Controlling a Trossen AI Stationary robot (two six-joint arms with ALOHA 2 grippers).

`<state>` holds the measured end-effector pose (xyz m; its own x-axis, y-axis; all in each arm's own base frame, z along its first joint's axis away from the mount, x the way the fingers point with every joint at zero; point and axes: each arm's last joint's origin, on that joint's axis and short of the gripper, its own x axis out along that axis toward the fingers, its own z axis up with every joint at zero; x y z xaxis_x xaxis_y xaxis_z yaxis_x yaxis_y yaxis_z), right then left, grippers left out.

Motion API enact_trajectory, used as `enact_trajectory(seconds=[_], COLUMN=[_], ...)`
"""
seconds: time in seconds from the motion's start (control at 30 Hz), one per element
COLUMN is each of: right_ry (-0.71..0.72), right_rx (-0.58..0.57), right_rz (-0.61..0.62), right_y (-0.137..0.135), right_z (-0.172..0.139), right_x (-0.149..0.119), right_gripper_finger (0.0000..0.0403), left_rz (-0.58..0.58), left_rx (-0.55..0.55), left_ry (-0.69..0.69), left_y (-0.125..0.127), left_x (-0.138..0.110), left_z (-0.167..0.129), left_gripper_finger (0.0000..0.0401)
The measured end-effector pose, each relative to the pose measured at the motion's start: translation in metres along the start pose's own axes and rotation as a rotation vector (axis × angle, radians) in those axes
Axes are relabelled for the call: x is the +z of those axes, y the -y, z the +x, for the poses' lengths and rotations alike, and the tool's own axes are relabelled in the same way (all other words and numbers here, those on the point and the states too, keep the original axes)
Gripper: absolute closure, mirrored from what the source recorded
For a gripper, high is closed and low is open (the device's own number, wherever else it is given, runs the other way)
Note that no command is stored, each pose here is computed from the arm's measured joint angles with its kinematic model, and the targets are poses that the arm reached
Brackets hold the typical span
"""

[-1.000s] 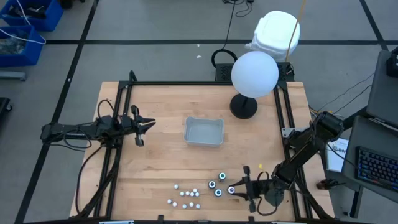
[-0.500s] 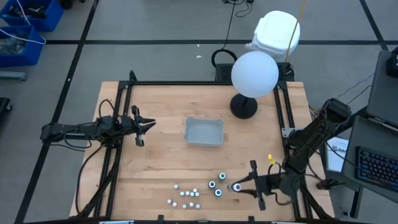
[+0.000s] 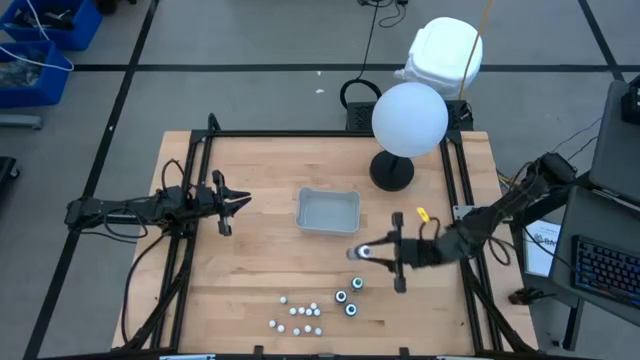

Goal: Pick & Place food coloring
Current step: Put the large purple food coloring bottle into the gray bin

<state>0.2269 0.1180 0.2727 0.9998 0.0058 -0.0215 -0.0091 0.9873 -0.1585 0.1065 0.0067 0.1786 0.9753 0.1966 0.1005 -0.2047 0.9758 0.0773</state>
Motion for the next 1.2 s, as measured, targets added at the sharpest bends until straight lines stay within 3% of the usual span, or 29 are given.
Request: enact_trajectory(seconds=[0.27,0.5,0.77,1.2], right_ry=[0.009,-0.094,-0.115,-0.230], right_rx=[-0.001,0.003,-0.132,-0.179], right_rz=[0.007,-0.063,-0.103,-0.001], right_y=[0.046,0.054,0.079,0.129], right_z=[0.034,0.083,0.134,0.161], right_x=[-0.008,0.000,0.007,-0.047], right_gripper_finger=[0.0297,0.0297,0.0297,0.0297], left_rz=[-0.047,-0.050,-0.088,-0.109], left_rx=[-0.003,-0.004,-0.003,-0.004], left_ry=[-0.046,-0.063,-0.075,-0.085], left_y=[0.000,0.001,0.001,0.001], left_x=[-0.004,-0.006,-0.007,-0.008], left_z=[0.000,0.000,0.001,0.001], left_gripper_finger=[0.0339,0.0339,0.0339,0.0339])
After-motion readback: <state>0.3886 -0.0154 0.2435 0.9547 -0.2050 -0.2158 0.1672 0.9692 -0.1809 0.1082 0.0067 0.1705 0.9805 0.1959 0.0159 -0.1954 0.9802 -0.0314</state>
